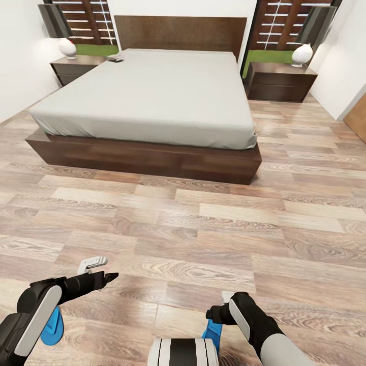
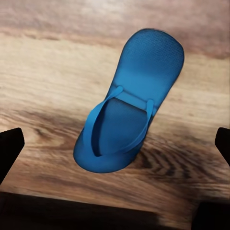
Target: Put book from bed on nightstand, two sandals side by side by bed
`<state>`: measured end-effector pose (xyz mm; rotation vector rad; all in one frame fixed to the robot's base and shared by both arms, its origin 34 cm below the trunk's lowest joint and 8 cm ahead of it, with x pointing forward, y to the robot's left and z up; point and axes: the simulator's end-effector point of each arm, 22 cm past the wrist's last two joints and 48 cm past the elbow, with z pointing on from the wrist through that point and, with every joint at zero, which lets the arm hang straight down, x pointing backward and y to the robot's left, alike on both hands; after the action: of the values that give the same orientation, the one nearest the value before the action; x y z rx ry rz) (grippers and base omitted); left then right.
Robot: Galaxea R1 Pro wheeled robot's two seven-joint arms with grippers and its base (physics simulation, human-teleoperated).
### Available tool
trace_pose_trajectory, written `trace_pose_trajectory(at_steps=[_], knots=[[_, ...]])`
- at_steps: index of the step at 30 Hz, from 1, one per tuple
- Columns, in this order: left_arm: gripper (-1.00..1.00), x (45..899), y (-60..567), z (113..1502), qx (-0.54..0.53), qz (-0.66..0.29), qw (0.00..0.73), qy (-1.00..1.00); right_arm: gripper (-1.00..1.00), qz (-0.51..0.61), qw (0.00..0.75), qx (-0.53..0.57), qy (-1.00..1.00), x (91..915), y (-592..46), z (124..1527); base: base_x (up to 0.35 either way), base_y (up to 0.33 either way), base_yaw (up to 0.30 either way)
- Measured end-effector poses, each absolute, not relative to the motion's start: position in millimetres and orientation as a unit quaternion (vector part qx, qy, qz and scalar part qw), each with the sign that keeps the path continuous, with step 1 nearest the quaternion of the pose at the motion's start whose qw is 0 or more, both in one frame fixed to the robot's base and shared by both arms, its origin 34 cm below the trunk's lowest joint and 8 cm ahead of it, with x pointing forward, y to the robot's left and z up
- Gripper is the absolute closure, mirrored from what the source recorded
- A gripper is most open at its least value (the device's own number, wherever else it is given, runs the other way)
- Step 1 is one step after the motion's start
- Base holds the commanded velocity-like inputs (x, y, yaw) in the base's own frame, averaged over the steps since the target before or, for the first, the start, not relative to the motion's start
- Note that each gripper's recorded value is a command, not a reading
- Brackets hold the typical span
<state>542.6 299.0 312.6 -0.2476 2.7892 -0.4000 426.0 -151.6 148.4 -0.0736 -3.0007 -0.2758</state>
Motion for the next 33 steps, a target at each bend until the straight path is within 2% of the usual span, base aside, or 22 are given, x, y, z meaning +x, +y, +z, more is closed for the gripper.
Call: trace_pose_trajectory(at_steps=[33], knots=[[-1.0,542.3,298.6,311.9,-0.086,-0.14,0.155,0.974,-1.0,-0.093,0.062,-0.031,-0.993,426.6,-150.5,147.7,0.0,0.0,0.008]])
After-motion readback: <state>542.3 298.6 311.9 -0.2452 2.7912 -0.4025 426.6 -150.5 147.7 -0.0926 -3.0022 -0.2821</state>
